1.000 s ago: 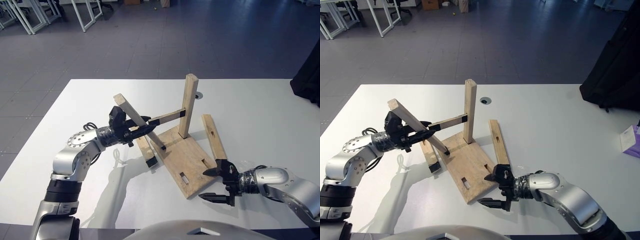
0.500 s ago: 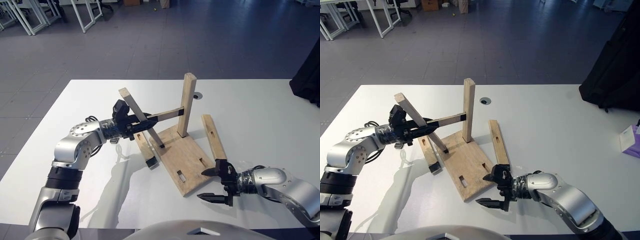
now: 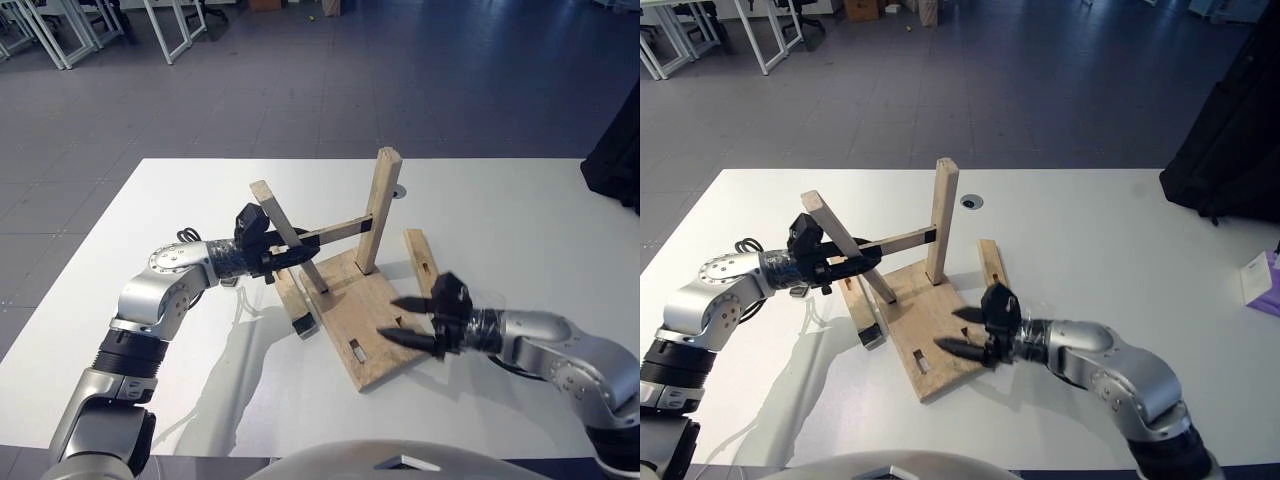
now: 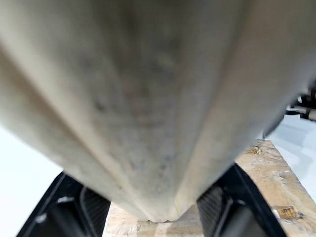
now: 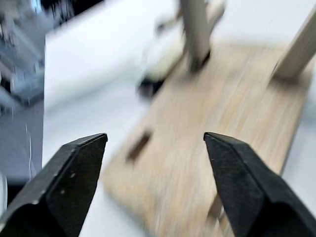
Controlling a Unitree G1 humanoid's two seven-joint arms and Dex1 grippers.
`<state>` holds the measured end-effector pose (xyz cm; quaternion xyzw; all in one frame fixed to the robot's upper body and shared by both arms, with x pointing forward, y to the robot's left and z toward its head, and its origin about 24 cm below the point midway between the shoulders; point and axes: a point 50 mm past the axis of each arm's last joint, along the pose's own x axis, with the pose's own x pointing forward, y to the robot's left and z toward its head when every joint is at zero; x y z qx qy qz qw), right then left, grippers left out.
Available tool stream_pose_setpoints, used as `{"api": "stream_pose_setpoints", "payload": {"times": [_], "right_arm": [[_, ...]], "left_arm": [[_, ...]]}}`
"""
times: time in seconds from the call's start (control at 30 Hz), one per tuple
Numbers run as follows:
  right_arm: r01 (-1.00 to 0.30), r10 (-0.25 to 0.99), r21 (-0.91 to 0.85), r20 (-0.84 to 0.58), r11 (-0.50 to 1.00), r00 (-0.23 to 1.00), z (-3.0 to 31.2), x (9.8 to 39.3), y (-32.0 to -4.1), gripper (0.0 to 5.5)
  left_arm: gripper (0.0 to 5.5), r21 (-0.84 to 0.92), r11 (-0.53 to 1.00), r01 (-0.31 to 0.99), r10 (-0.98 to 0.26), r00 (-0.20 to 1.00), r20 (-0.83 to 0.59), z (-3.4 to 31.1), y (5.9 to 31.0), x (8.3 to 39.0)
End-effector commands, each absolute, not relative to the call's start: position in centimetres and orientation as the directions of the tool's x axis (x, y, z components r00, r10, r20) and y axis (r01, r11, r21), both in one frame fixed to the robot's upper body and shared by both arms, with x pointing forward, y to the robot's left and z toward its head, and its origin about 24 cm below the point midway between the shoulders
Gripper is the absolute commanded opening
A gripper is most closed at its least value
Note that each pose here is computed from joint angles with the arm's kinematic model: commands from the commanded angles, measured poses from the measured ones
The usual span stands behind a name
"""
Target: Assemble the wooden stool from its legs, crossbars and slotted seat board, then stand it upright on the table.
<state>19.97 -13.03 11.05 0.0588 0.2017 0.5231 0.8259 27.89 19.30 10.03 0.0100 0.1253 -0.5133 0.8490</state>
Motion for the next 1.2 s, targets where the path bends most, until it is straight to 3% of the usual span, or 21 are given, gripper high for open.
{"api": "stream_pose_setpoints", "payload": {"times": [0.03, 0.13, 0.2, 0.3, 0.33, 0.4, 0.47, 0.57, 0.73, 0.83, 0.9, 0.97, 1.03, 1.1, 1.13, 1.2], "right_arm": [[-0.775, 0.815, 0.454, 0.163, 0.439, 0.556, 17.8, 23.5, -8.6, 2.76], [-0.721, 0.711, 0.487, 0.253, 0.493, 0.656, 20.2, 25.5, -5.4, 2.23], [-0.651, 0.630, 0.336, 0.184, 0.681, 0.754, 20.1, 27.6, -4.4, 2.17], [-0.537, 0.504, 0.132, 0.218, 0.833, 0.836, 20.6, 29.9, -3.8, 2.17], [-0.510, 0.490, 0.069, 0.194, 0.858, 0.850, 19.9, 30.4, -3.6, 2.17], [-0.463, 0.467, -0.163, -0.017, 0.871, 0.884, 15.4, 31.1, -3.6, 2.17], [-0.462, 0.431, -0.286, -0.166, 0.840, 0.887, 11.5, 30.5, -4.1, 2.17], [-0.543, 0.449, -0.323, -0.323, 0.775, 0.833, 8.2, 28.8, -4.1, 2.17], [-0.619, 0.503, -0.327, -0.376, 0.714, 0.778, 7.4, 27.7, -3.8, 2.17], [-0.606, 0.583, -0.147, -0.174, 0.782, 0.794, 10.7, 27.8, -3.3, 2.17], [-0.655, 0.657, 0.063, -0.009, 0.753, 0.754, 13.7, 26.5, -4.3, 2.17], [-0.715, 0.721, 0.177, 0.042, 0.676, 0.692, 14.9, 24.5, -6.2, 2.17], [-0.801, 0.830, 0.255, -0.016, 0.542, 0.557, 14.8, 21.9, -8.5, 2.17], [-0.820, 0.864, 0.273, -0.168, 0.503, 0.474, 14.3, 20.8, -12.1, 2.17], [-0.775, 0.806, 0.233, -0.251, 0.587, 0.535, 14.0, 21.8, -14.3, 2.17], [-0.553, 0.521, 0.033, -0.387, 0.832, 0.761, 13.5, 25.1, -18.7, 2.17]], "left_arm": [[2.05, -0.103, 0.602, 0.792, -0.606, 0.370, -0.704, 1.2, 22.1, 24.1], [2.05, -0.122, 0.600, 0.791, -0.620, 0.362, -0.696, 1.0, 21.8, 24.1], [2.05, -0.118, 0.592, 0.797, -0.621, 0.359, -0.696, 1.0, 21.6, 24.3], [2.05, -0.110, 0.573, 0.812, -0.630, 0.350, -0.693, 1.2, 21.2, 24.7], [2.05, -0.108, 0.566, 0.818, -0.634, 0.347, -0.691, 1.3, 21.0, 24.9], [2.05, -0.106, 0.556, 0.824, -0.641, 0.344, -0.686, 1.5, 20.8, 25.0], [2.05, -0.104, 0.548, 0.830, -0.646, 0.341, -0.683, 1.7, 20.5, 25.2], [2.05, -0.098, 0.538, 0.837, -0.651, 0.338, -0.680, 2.0, 20.3, 25.6], [2.05, -0.096, 0.538, 0.838, -0.648, 0.338, -0.683, 1.9, 20.1, 25.7], [2.05, -0.104, 0.536, 0.838, -0.650, 0.331, -0.684, 1.7, 19.8, 25.6], [2.05, -0.108, 0.541, 0.834, -0.646, 0.330, -0.688, 1.4, 20.0, 25.5], [2.05, -0.119, 0.554, 0.824, -0.637, 0.328, -0.697, 1.0, 20.4, 25.0], [2.05, -0.157, 0.562, 0.812, -0.636, 0.302, -0.710, 0.3, 21.0, 24.2], [2.05, -0.175, 0.572, 0.802, -0.634, 0.297, -0.714, 0.1, 21.7, 24.3], [2.05, -0.168, 0.575, 0.800, -0.631, 0.303, -0.714, 0.3, 22.0, 24.6], [2.05, -0.142, 0.569, 0.810, -0.626, 0.314, -0.714, 0.8, 22.3, 25.5]]}}
